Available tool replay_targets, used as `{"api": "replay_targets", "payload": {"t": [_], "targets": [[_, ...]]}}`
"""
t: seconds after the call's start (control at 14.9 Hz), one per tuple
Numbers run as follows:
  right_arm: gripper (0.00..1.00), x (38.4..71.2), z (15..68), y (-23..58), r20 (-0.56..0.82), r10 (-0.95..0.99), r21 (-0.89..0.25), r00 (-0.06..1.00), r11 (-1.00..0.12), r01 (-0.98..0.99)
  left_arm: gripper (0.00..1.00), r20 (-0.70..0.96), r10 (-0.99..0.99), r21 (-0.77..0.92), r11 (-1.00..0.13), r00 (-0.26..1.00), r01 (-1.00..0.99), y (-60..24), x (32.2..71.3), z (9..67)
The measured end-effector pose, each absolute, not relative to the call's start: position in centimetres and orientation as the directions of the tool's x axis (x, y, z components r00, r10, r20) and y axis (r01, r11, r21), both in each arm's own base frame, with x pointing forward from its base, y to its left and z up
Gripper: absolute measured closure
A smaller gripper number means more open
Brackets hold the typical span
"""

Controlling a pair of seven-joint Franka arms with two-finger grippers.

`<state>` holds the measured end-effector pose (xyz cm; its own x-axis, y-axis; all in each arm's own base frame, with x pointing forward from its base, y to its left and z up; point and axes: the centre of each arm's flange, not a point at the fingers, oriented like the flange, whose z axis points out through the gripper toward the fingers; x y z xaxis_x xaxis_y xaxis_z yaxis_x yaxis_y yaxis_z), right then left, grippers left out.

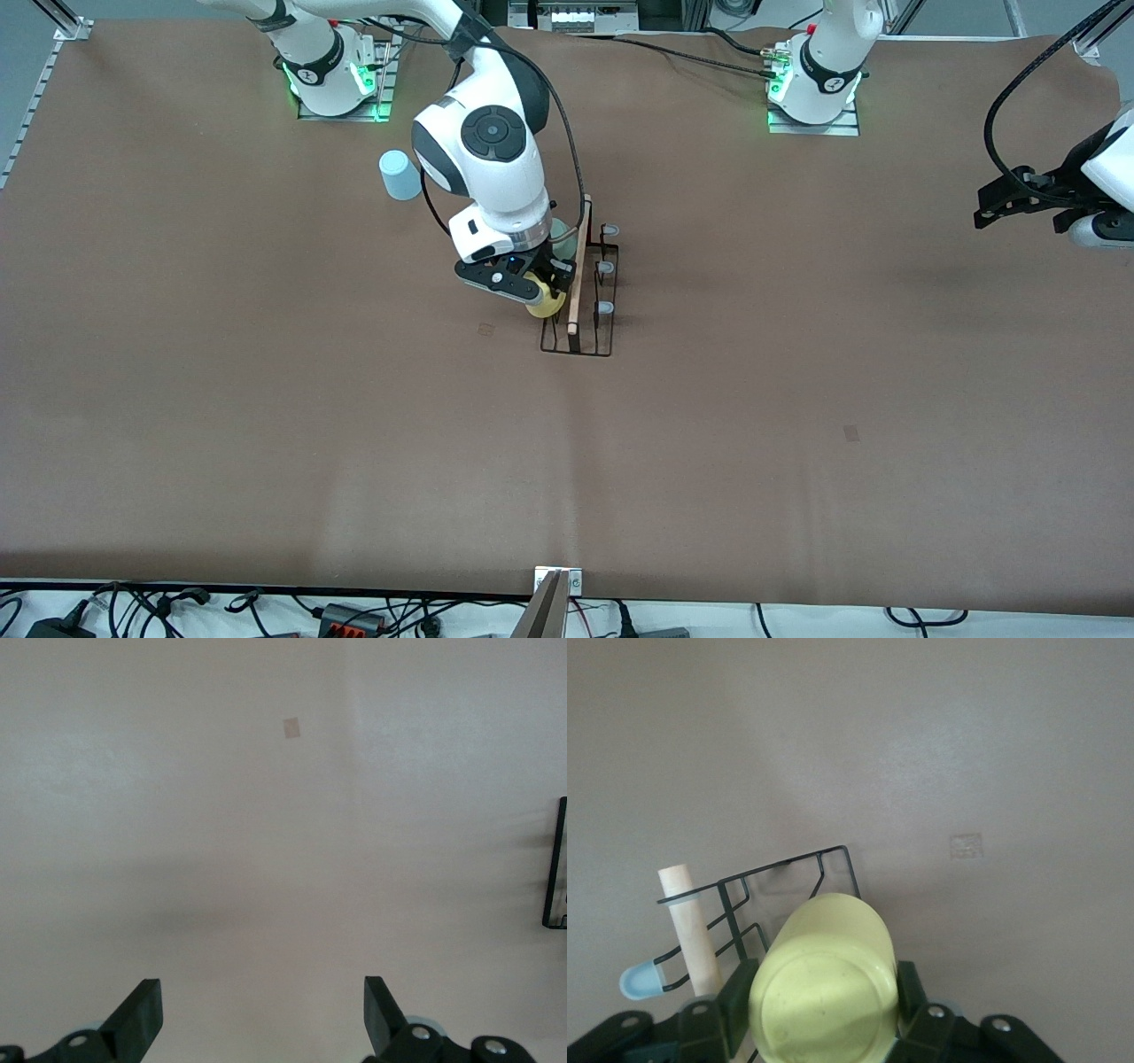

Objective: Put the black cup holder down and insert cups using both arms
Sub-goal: 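Lower the yellow cup onto a rack peg and open the right gripper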

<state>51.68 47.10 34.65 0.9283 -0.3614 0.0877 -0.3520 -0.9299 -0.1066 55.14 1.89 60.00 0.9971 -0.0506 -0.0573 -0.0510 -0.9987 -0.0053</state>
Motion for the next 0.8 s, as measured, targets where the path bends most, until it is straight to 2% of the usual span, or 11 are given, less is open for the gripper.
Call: {"api": "replay_targets", "payload": {"t": [0.13, 0.34, 0.54, 0.8], "targets": [[0.24, 51.8, 34.3, 47.2, 0.090, -0.362, -0.114, 0.928, -0.929, -0.351, 0.00, -0.057, -0.051, -0.005, -0.999, 0.997, -0.051, 1.9, 55.1, 60.0], [0.00, 52.0, 34.5, 47.2, 0.094, -0.365, -0.119, 0.926, -0.928, -0.353, 0.00, -0.058, -0.051, -0.005, -0.999, 0.997, -0.051, 1.9, 55.1, 60.0], [0.00, 53.1, 36.2, 46.4, 0.113, -0.384, -0.143, 0.917, -0.919, -0.367, 0.00, -0.058, -0.051, -0.005, -0.999, 0.997, -0.051, 1.9, 55.1, 60.0], [0.00, 56.4, 42.0, 40.7, 0.145, -0.412, -0.149, 0.900, -0.908, -0.392, 0.00, -0.058, -0.051, -0.005, -0.999, 0.997, -0.051, 1.9, 55.1, 60.0]]}}
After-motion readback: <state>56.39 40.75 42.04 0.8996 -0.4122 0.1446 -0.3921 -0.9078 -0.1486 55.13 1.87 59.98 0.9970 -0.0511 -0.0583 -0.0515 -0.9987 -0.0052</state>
